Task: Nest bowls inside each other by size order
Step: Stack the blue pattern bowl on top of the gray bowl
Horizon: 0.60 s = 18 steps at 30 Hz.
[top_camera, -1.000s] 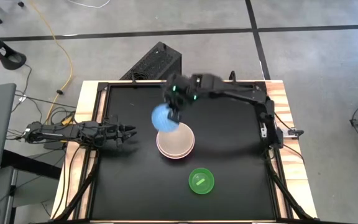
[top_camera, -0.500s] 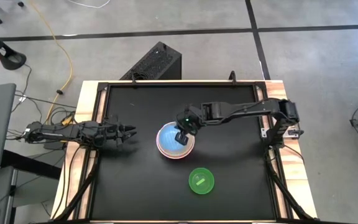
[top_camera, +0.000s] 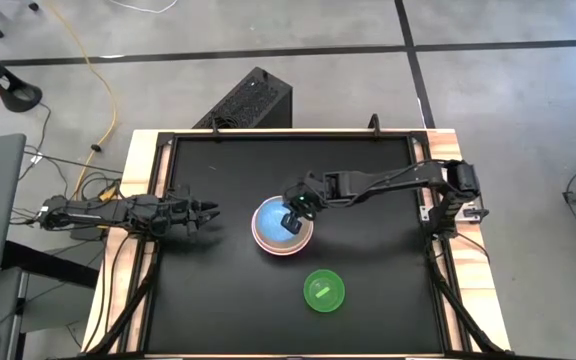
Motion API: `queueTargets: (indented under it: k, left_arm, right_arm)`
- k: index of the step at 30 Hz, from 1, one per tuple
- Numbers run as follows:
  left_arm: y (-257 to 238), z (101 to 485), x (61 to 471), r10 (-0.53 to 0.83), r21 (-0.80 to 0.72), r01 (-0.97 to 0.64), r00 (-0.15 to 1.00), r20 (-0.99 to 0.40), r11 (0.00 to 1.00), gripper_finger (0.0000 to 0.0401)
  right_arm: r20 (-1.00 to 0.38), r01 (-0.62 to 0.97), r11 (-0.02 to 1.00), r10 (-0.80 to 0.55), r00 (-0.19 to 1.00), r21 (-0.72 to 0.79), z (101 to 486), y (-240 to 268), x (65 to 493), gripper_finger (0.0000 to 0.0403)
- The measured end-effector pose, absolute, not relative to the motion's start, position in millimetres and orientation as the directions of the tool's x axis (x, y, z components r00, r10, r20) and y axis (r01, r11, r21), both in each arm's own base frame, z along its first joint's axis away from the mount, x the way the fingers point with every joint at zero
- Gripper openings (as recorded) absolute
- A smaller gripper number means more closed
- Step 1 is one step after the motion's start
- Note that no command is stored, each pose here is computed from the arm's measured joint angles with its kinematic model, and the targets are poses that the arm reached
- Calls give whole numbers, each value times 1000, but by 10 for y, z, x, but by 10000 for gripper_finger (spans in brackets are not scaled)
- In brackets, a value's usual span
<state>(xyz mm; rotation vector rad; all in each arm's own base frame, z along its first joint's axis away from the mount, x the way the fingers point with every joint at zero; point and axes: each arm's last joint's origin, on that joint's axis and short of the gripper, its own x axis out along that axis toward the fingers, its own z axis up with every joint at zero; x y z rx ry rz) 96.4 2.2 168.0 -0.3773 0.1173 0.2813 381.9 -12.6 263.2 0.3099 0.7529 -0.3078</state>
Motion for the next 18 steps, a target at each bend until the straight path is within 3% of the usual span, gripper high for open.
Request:
queueTargets:
  k: [18]
  left_arm:
    - [23,1678,963,251,-336,-295,953,-169,894,128]
  right_arm:
    - [-729,482,857,-211,651,182,2373,-209,3746,13]
